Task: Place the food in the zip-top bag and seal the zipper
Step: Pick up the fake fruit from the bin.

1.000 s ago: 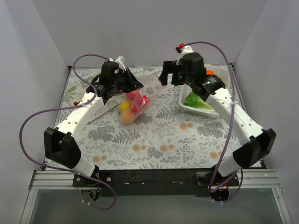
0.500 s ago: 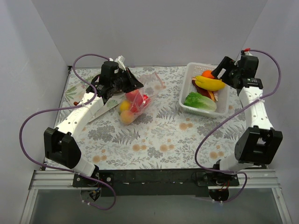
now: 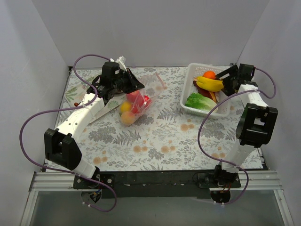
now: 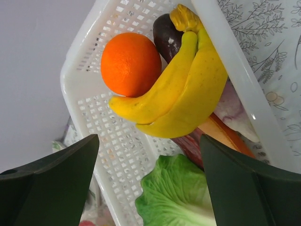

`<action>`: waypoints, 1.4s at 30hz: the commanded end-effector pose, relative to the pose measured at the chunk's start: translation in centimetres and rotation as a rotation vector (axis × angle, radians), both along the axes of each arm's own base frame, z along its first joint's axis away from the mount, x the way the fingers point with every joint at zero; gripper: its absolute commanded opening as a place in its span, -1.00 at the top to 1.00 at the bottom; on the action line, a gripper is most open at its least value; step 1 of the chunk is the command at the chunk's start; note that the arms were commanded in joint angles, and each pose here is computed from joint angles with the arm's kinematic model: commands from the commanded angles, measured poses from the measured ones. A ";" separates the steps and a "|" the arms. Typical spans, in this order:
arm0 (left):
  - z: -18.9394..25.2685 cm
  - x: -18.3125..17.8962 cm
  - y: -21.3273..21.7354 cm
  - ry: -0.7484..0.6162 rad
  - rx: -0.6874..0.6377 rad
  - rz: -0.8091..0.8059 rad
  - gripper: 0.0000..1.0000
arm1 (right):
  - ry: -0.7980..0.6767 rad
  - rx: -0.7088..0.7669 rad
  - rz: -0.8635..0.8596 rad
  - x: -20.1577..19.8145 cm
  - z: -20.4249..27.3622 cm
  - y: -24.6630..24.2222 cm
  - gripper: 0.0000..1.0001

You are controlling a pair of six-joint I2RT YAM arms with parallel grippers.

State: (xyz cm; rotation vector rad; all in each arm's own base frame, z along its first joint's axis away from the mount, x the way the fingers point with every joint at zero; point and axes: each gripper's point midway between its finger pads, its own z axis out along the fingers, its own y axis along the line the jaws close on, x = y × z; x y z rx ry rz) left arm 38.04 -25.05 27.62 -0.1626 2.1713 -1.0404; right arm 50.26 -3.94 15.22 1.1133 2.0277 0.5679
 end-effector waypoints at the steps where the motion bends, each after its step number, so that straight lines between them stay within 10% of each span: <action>1: 2.9 0.2 0.5 -0.082 -0.011 0.007 1.00 | -0.072 0.096 -0.144 0.7 0.5 -0.5 -0.87; 30: 2.8 0.6 0.7 -0.075 -0.002 0.012 1.00 | -0.012 0.056 -0.262 2.1 -3.4 -0.6 -0.63; 33: 2.7 0.7 0.7 -0.073 -0.001 0.013 1.00 | -0.008 0.046 -0.259 2.2 -3.6 -0.6 -0.49; 38: 2.7 0.7 0.7 -0.074 0.000 0.011 1.00 | -0.024 0.018 -0.241 2.1 -3.0 -0.6 0.43; 42: 2.6 0.8 0.6 -0.071 0.001 0.011 1.00 | -0.059 -0.021 -0.216 2.0 -1.4 -0.5 0.59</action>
